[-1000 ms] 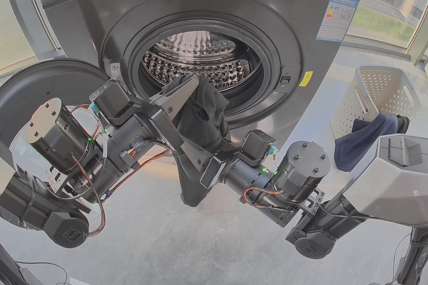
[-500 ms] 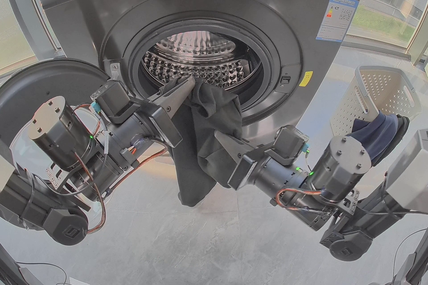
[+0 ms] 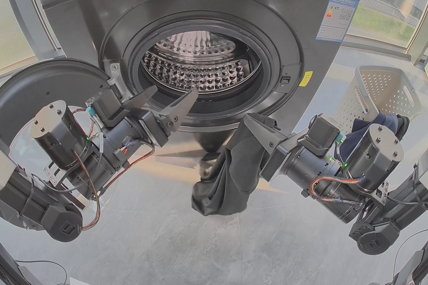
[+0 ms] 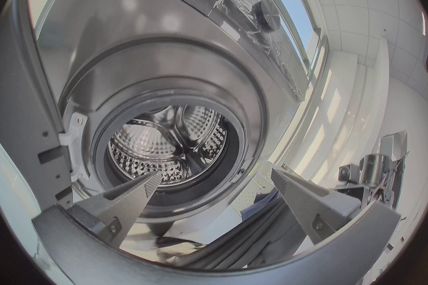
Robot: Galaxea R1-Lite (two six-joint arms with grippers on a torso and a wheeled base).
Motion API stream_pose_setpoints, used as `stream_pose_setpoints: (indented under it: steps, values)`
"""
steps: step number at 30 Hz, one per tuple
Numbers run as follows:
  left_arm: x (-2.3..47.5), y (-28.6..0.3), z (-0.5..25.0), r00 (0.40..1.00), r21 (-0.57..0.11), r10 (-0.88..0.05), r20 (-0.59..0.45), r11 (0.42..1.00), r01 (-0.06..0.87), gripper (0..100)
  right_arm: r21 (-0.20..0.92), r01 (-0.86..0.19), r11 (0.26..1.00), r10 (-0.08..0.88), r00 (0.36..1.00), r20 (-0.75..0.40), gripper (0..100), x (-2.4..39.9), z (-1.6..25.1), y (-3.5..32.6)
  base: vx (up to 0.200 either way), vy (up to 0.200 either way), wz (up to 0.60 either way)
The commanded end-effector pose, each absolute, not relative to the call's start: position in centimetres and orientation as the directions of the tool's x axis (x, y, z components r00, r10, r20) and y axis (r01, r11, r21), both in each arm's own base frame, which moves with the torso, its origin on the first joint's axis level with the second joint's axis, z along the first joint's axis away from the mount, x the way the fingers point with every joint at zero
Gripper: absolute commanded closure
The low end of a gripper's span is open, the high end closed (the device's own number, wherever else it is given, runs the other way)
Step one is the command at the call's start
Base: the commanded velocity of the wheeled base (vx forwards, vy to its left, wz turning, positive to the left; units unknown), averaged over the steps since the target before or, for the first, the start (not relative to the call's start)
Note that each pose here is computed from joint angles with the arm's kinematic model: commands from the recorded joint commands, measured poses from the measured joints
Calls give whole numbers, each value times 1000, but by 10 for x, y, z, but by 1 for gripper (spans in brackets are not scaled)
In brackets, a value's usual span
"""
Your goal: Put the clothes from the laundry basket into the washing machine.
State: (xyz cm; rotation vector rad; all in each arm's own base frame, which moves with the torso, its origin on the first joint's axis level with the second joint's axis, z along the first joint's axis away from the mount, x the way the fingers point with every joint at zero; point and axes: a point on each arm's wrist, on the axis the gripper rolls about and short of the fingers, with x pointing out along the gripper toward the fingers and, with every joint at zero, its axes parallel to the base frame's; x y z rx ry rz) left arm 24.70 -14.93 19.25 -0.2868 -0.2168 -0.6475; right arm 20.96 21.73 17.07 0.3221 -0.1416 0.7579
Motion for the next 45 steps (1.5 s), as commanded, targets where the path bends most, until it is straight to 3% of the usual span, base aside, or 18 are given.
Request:
stream_pose_setpoints:
  steps: [1,10,14,20,38,39,45]
  values:
    - [246,-146,177,791,-202,-568,227,768,608,0,234,-703,672,651,711,266,100,209,177,219,0,0,0]
    - [238,-149,155,771,-200,-619,147,745,636,0,242,-680,692,631,733,253,100,210,179,224,0,0,0]
    - [216,-168,143,674,-198,-733,93,649,734,0,256,-679,688,621,733,277,100,211,183,237,0,0,0]
    - [210,-187,136,624,-198,-778,74,602,774,0,260,-686,679,636,727,258,100,211,175,245,0,0,0]
    - [254,-218,116,647,-139,-758,88,634,761,0,269,-693,668,644,721,257,100,205,174,251,0,0,0]
    - [257,-219,114,652,-134,-752,95,639,757,100,274,-690,670,640,724,257,100,205,174,251,0,0,0]
    - [267,-223,115,664,-122,-737,126,653,747,100,284,-695,661,646,719,256,100,202,174,253,0,0,0]
